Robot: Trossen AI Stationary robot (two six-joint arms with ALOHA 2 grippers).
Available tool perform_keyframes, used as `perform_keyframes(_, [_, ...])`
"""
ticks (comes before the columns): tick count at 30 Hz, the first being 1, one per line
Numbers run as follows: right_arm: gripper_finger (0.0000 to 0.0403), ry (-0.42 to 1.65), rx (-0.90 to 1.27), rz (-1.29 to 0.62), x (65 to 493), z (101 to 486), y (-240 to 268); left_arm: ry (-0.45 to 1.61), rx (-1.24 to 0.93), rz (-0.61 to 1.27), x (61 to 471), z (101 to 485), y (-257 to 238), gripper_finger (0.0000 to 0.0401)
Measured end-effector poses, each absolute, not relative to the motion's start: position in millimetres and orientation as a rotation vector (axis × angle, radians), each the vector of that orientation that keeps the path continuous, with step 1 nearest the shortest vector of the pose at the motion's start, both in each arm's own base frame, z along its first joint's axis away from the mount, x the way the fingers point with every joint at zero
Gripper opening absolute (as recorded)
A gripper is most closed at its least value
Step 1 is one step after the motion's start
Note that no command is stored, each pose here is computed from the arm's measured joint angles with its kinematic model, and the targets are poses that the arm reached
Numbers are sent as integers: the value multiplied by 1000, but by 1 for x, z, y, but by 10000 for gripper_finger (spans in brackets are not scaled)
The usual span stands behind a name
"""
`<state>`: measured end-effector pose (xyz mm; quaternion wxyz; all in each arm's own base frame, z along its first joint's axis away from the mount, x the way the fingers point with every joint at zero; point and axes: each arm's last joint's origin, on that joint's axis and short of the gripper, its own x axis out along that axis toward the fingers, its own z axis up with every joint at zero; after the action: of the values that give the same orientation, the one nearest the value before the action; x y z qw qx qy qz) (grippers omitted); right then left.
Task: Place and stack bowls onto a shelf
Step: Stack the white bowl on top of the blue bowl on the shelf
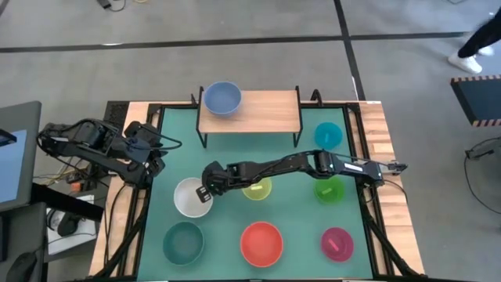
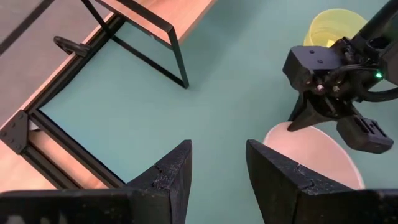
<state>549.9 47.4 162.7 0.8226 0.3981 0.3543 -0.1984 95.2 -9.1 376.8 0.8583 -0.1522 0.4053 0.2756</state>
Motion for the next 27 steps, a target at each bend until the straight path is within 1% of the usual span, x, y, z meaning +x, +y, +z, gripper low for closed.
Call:
perform_keyframes(5, [36,768,843,-428,549,179,51,844,-313,589,95,377,-9,137])
perform_keyframes(10, [30,812,744,-470,541,201,54,832,-308,604,95,377,-8,137])
perform_keyframes(13, [30,826,687,-505,527,223,53,829,-312,605,95,377,-8,137])
perform_keyframes(19, [30,803,534,-575,493,283,49,821,-326,614,96,377,-8,137])
perform_keyframes(24, [30,779,437,-681,466,319,40,804,-323,619,102,378,-9,137])
perform_keyframes(27, [30,747,419,-720,453,338,33,806,-320,617,106,377,-11,137])
